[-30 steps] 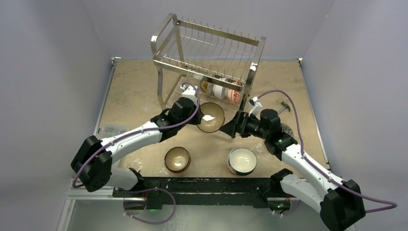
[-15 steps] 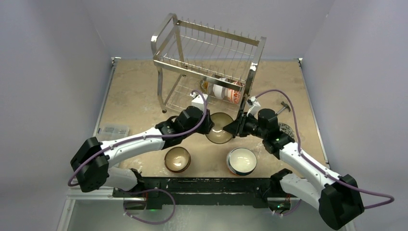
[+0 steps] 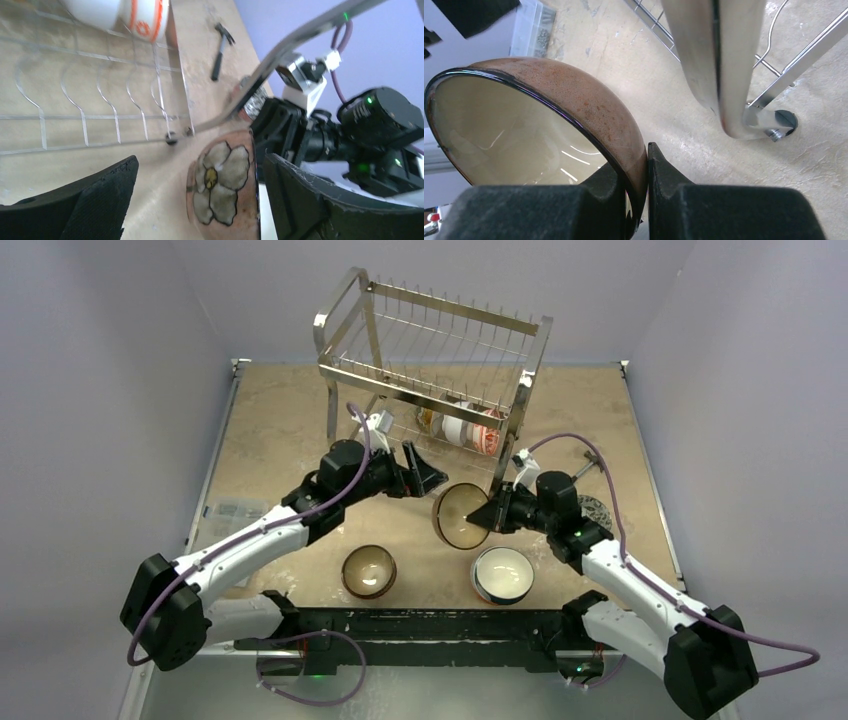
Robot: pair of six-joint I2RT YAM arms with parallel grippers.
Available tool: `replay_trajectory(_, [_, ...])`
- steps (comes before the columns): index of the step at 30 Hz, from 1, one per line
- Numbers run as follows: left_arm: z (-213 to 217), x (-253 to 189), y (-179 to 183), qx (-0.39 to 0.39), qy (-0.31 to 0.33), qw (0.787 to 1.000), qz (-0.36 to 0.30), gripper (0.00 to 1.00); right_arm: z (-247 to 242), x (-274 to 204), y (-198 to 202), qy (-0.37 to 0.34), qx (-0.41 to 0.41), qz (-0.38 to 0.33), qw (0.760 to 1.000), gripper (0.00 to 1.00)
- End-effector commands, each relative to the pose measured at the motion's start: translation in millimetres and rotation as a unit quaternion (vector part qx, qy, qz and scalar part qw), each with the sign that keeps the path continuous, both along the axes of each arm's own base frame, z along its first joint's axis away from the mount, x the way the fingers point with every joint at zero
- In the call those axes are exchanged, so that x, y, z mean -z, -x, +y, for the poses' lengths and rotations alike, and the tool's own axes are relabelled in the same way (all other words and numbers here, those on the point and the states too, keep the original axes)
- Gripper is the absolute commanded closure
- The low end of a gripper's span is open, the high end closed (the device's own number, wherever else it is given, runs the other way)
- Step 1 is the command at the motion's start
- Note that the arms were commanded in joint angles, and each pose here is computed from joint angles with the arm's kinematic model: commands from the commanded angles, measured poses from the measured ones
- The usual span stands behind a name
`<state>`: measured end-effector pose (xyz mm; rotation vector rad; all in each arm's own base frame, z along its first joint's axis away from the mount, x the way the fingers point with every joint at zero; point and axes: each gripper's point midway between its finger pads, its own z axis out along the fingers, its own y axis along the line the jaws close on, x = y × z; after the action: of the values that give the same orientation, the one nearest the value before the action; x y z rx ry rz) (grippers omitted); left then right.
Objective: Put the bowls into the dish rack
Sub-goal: Place the bowl in the dish rack.
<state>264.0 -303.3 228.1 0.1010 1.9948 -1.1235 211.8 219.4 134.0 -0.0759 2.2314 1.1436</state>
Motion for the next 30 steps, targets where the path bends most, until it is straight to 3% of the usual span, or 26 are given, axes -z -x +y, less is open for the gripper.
replay_trajectory(1, [-17,-14,45,0.125,0.083,0.988,0.047,0.07,15,-47,-2,-0.068,-0.034,-0.070,0.995,1.00])
replay_trajectory(10, [-18,-4,90,0.200,0.183,0.955,0.118,0.02,21,-66,1,-0.096,-0.057,-0.105,0.988,1.00])
replay_trajectory(22, [-36,2,96,0.213,0.206,0.946,0.127,0.04,24,-67,4,-0.103,-0.071,-0.104,0.987,1.00])
replay_trajectory(27, [-47,3,100,0.223,0.210,0.944,0.126,0.11,23,-65,2,-0.098,-0.066,-0.102,0.988,1.00])
replay_trajectory(29, [-48,1,99,0.222,0.213,0.943,0.124,0.18,23,-63,0,-0.094,-0.064,-0.098,0.989,1.00])
replay_trajectory(30, [-48,1,98,0.221,0.214,0.943,0.124,0.27,23,-62,0,-0.092,-0.062,-0.096,0.989,1.00])
